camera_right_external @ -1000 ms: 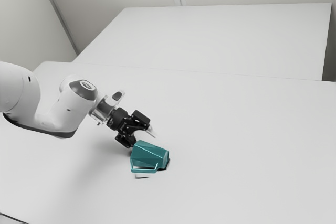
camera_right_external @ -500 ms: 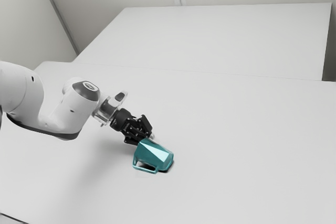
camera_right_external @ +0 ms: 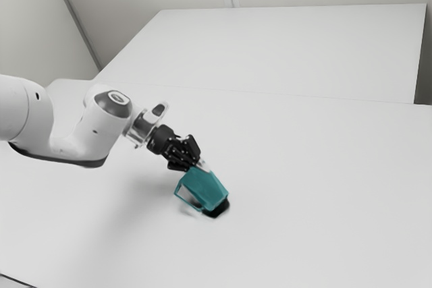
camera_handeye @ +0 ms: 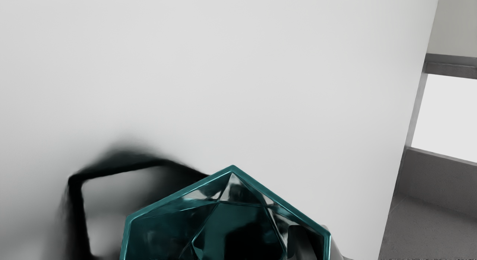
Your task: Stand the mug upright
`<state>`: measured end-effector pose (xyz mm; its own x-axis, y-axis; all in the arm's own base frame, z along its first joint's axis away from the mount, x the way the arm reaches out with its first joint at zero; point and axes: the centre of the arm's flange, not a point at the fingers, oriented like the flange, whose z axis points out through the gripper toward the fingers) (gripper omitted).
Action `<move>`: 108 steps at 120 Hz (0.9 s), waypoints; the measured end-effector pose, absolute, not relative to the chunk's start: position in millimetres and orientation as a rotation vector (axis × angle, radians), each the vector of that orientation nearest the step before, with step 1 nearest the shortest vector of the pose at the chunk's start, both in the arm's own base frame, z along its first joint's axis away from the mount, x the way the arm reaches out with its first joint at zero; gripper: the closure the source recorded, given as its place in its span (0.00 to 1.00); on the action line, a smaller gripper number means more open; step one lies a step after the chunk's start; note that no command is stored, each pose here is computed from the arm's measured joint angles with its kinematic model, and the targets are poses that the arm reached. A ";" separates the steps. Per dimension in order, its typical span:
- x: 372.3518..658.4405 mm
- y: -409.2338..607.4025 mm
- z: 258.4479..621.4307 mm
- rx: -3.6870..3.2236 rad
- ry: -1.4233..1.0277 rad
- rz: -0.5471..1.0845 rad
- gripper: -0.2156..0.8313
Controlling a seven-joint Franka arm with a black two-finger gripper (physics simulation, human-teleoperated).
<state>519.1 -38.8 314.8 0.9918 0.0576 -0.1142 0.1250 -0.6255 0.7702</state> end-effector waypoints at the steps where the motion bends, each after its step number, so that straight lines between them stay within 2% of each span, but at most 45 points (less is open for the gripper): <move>1: 519.3 -39.1 315.7 2.248 0.125 -0.096 0.96; 48: 519.4 -49.7 370.0 2.288 0.013 -0.015 0.96; 108: 525.0 -39.8 410.4 2.513 -0.131 -0.027 0.96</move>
<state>525.0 -39.8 410.4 0.9949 -0.1002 0.0113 -0.0879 -0.8063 0.5850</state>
